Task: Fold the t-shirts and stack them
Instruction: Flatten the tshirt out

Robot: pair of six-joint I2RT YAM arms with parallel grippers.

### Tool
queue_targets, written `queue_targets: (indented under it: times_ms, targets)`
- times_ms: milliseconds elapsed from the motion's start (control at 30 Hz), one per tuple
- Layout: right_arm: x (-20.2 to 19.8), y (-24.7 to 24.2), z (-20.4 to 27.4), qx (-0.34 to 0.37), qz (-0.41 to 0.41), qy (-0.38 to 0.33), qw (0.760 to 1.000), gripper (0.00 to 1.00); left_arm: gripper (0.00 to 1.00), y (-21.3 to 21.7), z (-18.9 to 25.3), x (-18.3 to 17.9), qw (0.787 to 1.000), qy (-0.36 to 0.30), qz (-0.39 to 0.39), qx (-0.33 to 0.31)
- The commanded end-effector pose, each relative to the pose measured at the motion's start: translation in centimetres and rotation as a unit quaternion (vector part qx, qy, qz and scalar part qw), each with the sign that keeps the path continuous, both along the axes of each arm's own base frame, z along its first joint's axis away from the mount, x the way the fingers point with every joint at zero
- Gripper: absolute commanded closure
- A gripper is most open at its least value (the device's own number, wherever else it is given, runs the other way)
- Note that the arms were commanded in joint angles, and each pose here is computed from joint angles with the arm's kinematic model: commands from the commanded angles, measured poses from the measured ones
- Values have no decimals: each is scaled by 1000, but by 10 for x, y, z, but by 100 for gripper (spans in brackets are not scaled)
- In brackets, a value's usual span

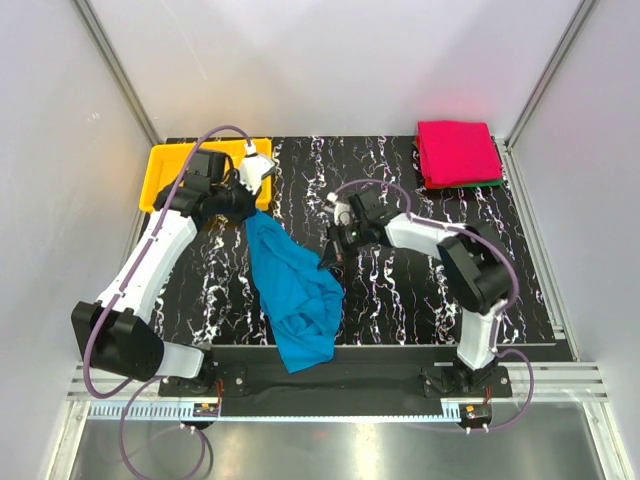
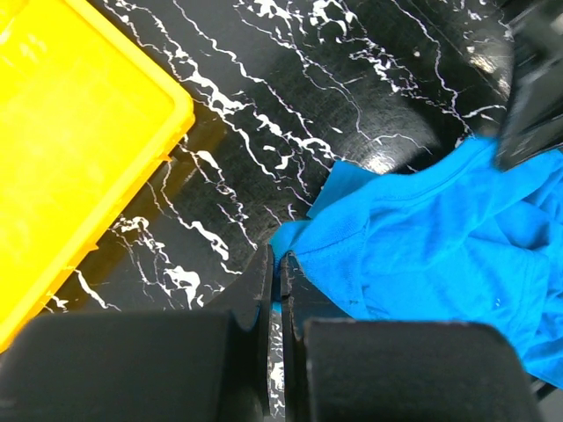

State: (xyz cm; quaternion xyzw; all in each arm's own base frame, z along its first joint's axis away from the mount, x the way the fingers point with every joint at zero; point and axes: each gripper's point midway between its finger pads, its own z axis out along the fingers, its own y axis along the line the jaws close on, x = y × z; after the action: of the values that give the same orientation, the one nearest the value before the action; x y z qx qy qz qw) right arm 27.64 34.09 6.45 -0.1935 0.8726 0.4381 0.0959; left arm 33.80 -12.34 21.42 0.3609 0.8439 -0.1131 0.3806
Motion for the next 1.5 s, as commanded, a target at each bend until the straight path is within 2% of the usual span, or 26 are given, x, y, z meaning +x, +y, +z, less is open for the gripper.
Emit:
queue_targets:
  times_ms: [0,33,67,100,133,167,300,333,400,467,533,600,633,700,833,867,967,1133,1200,1333,1433,1467]
  targets:
    - [45,-34,83,-24,-82,-112,990,100,100,2,40,27,997,-73,19,-9]
    - [57,-50,98,-40,-107,-138,984,100,100,2,47,34,996,-81,22,-9]
    - [83,-84,125,-73,-170,-186,965,100,100,-1,71,49,994,-104,28,-17]
    - [94,-102,156,-96,-198,-213,952,100,100,-2,85,58,992,-117,34,-22]
    - [103,-122,184,-114,-222,-259,933,100,100,-2,103,68,989,-135,44,-26]
    - [117,-147,205,-156,-264,-299,903,100,100,-5,136,83,983,-169,55,-43]
    - [130,-187,332,-166,-329,-445,816,100,100,-6,219,112,960,-257,83,-71]
    - [134,-199,351,-183,-347,-467,792,100,100,-5,257,110,947,-297,86,-83]
    - [131,-214,403,-175,-377,-507,755,100,100,-4,278,115,938,-319,96,-92]
    - [130,-219,426,-171,-386,-529,736,100,100,-2,310,108,924,-356,98,-102]
    - [127,-215,440,-156,-373,-551,730,100,100,0,317,105,918,-371,97,-98]
    - [131,-214,428,-163,-368,-549,732,100,100,6,323,94,912,-387,98,-90]
    - [129,-215,424,-167,-367,-551,731,100,100,5,298,99,923,-366,92,-74]
    - [135,-215,394,-186,-362,-536,740,100,100,7,284,89,928,-362,76,-50]
    - [132,-220,354,-200,-371,-512,748,100,100,9,199,84,956,-290,40,9]
    - [134,-220,336,-210,-368,-503,754,100,100,8,191,70,961,-275,24,11]
    - [143,-224,297,-227,-381,-482,756,100,100,-23,164,30,972,-219,-78,-15]
    - [163,-243,243,-235,-430,-427,760,100,100,-75,102,-13,979,-128,-156,-30]
    - [167,-256,226,-230,-460,-402,757,100,100,-110,78,-31,974,-90,-206,-26]
    - [172,-310,195,-238,-533,-353,731,100,98,-178,52,-50,958,-21,-283,-37]
    - [173,-352,164,-259,-582,-303,708,100,59,-225,36,-76,937,17,-348,-31]
    - [169,-373,154,-276,-601,-280,696,77,4,-236,29,-97,925,38,-377,-23]
